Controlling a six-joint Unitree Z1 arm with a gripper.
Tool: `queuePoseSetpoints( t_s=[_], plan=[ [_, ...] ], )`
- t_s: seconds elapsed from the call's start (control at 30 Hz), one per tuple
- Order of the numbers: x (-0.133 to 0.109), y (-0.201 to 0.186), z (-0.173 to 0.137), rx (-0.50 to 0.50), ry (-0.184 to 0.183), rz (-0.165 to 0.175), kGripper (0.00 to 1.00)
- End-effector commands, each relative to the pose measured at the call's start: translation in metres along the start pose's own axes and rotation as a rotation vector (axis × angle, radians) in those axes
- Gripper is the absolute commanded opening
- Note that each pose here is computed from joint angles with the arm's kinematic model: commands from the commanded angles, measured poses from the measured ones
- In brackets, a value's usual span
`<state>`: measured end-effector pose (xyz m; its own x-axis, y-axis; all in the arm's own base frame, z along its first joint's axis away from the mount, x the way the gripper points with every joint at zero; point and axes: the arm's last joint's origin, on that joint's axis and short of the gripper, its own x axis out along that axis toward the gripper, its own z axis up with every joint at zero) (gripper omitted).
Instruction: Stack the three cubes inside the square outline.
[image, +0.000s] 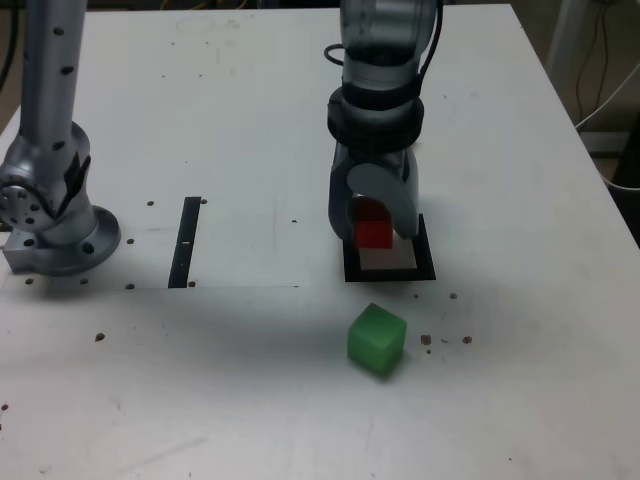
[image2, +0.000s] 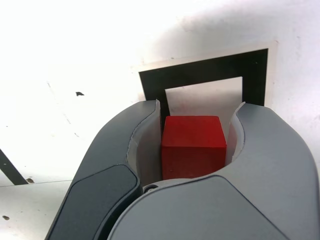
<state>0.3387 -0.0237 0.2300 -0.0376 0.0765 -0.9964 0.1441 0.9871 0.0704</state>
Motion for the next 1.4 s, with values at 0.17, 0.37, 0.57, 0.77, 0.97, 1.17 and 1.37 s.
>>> queuePoseSetpoints(
  t_s=[0.17,0.37,0.57,0.77,0.97,1.17,1.37],
  plan=[
    [0.002,-0.001,0.006,0.005,0.023,0.022,0.22],
    [0.008,-0.001,0.009,0.009,0.047,0.033,0.25],
    [0.009,0.0,0.01,0.011,0.069,0.037,0.35],
    [0.008,-0.001,0.012,0.015,0.077,0.039,0.51],
    [0.008,-0.004,0.013,0.032,0.066,0.044,0.73],
    [0.009,-0.005,0.014,0.043,0.054,0.047,0.96],
    [0.007,-0.005,0.012,0.042,0.043,0.048,0.99]
  ],
)
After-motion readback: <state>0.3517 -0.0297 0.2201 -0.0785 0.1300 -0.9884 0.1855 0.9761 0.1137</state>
